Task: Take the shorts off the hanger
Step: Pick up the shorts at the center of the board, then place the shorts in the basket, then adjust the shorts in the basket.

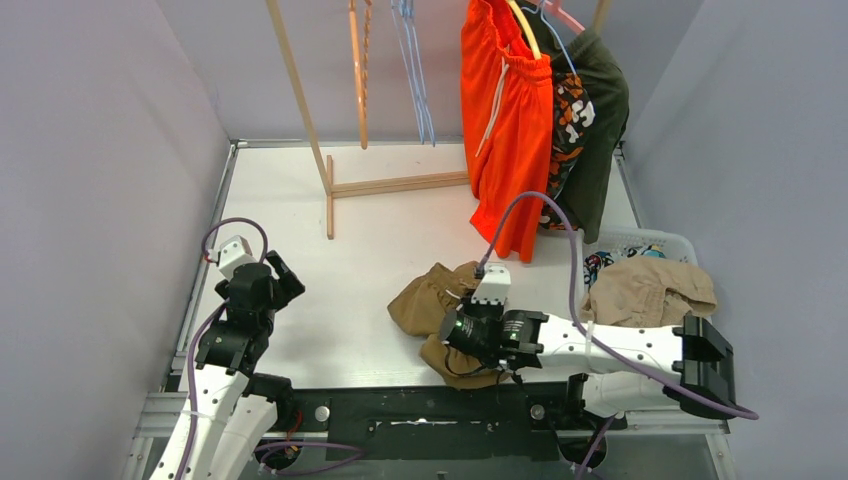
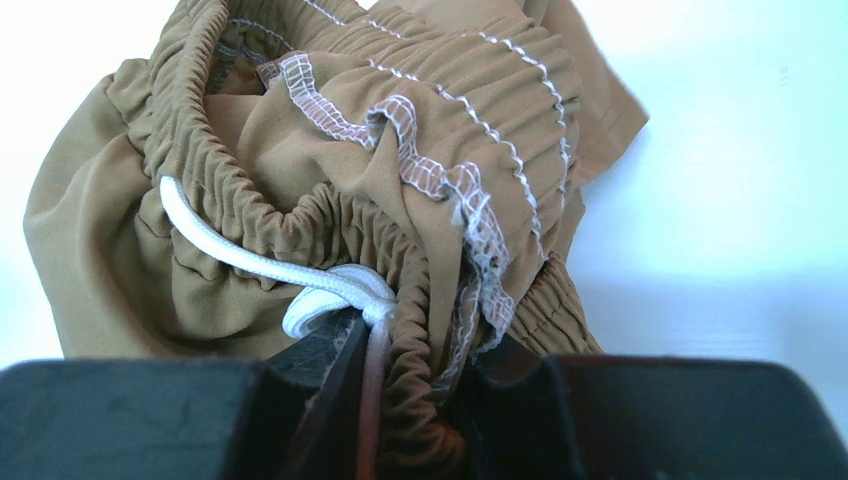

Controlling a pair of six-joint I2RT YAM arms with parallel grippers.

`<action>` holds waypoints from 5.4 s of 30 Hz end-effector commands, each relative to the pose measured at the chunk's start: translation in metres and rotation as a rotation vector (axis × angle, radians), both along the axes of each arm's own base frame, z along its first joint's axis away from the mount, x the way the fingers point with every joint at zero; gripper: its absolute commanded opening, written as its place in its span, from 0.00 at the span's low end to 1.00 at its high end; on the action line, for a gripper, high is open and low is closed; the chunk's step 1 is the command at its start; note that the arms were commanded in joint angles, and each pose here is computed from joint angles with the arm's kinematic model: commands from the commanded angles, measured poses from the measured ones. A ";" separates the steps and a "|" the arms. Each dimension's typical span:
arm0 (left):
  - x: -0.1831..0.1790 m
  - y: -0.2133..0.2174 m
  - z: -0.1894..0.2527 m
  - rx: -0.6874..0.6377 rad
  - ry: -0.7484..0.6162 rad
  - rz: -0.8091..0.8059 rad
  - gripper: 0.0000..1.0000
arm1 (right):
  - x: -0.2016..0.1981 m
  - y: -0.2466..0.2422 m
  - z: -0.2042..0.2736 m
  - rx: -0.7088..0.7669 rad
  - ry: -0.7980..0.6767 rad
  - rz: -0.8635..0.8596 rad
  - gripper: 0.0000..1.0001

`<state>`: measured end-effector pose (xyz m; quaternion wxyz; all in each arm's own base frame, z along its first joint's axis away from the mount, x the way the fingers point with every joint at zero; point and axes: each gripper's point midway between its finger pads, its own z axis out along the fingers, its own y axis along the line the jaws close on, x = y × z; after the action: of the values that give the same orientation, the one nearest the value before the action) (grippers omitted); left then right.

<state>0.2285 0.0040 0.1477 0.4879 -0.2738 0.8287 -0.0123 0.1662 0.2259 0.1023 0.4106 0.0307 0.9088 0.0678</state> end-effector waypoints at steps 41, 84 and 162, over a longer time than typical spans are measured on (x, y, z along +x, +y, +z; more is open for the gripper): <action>0.011 -0.002 0.020 -0.006 -0.073 -0.011 0.74 | 0.091 -0.270 0.189 -0.237 -0.308 -0.677 0.00; 0.012 -0.005 0.020 -0.008 -0.077 -0.028 0.74 | 0.060 -0.371 0.100 -0.036 -0.055 -0.940 0.87; 0.011 0.003 0.022 -0.013 -0.089 -0.003 0.74 | 0.199 -0.254 0.091 0.403 -0.064 -0.295 0.34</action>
<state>0.2310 0.0074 0.1530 0.4972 -0.2739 0.8231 -0.0179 0.3293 -0.0420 0.1876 0.4057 0.2696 0.8643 0.1255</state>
